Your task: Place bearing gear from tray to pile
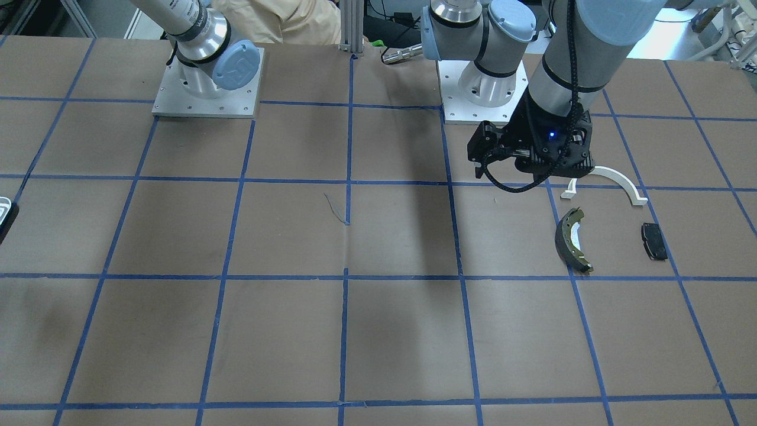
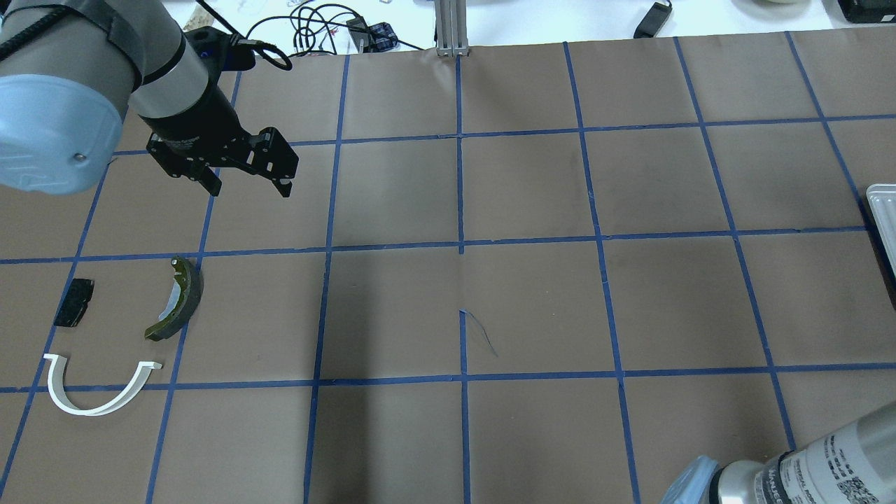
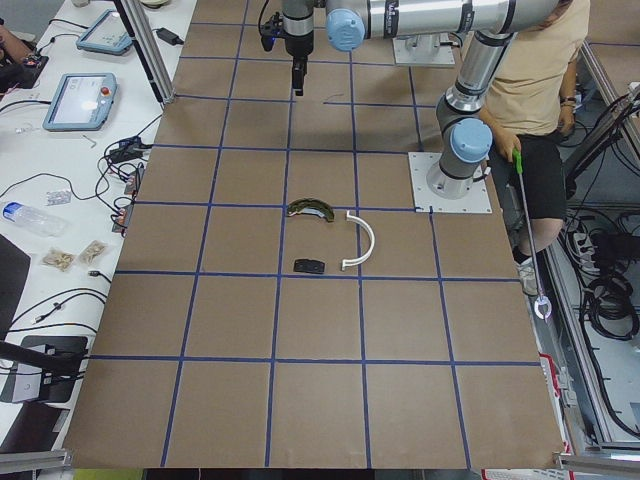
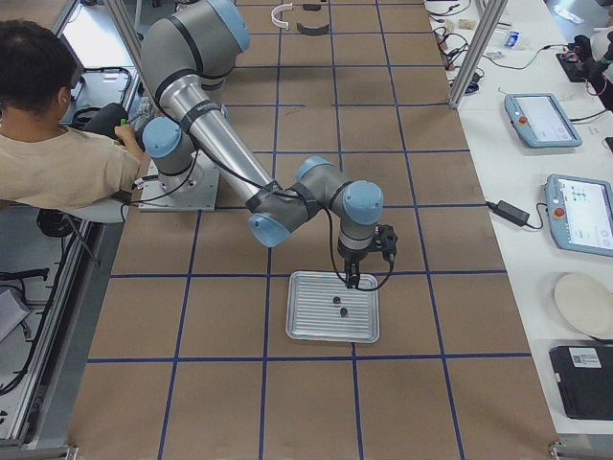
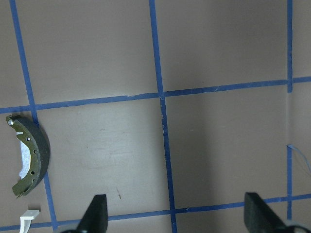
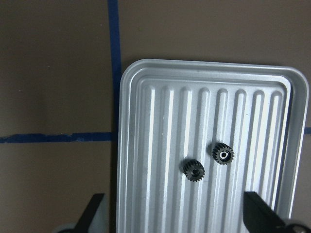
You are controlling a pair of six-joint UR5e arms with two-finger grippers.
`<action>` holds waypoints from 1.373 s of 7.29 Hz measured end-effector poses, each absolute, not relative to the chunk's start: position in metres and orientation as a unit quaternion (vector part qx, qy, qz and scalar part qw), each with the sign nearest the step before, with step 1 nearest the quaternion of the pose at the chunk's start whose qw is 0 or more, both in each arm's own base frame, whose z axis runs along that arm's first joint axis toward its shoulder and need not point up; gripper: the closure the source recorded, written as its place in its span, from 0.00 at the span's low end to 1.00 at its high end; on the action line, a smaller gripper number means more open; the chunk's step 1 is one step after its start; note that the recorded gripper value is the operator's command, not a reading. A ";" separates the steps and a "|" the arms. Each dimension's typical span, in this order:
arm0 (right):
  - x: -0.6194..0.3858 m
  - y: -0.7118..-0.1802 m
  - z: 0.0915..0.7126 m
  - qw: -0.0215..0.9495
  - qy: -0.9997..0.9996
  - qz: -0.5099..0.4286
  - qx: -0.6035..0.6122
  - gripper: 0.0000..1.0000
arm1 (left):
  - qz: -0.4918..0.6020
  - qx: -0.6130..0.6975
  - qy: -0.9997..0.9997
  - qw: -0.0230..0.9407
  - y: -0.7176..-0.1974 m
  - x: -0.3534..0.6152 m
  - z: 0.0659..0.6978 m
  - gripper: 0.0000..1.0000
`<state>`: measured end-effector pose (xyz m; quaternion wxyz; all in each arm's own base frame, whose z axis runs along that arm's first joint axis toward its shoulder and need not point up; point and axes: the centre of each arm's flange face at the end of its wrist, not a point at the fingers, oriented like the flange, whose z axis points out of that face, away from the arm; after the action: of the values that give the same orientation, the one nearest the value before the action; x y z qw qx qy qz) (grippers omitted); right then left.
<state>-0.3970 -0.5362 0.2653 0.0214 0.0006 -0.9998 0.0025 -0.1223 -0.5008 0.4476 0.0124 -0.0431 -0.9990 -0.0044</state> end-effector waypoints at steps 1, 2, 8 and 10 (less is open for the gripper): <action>-0.403 -0.537 0.246 0.017 -1.000 -0.001 0.002 0.00 | -0.004 -0.043 -0.999 0.012 -0.501 -0.122 0.448 0.00; -0.412 -0.536 0.231 0.016 -1.000 -0.002 0.007 0.00 | -0.004 -0.043 -0.999 0.012 -0.501 -0.122 0.447 0.00; -0.435 -0.525 0.188 0.010 -0.999 -0.025 0.019 0.17 | -0.004 -0.044 -0.999 0.013 -0.501 -0.123 0.447 0.00; -0.438 -0.526 0.177 0.012 -0.999 -0.025 0.018 0.31 | -0.004 -0.044 -0.999 0.013 -0.501 -0.123 0.448 0.00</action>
<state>-0.4382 -0.5258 0.1770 0.0121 0.0182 -0.9995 -0.0249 -0.1229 -0.5011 0.4475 0.0134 -0.0437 -0.9989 -0.0036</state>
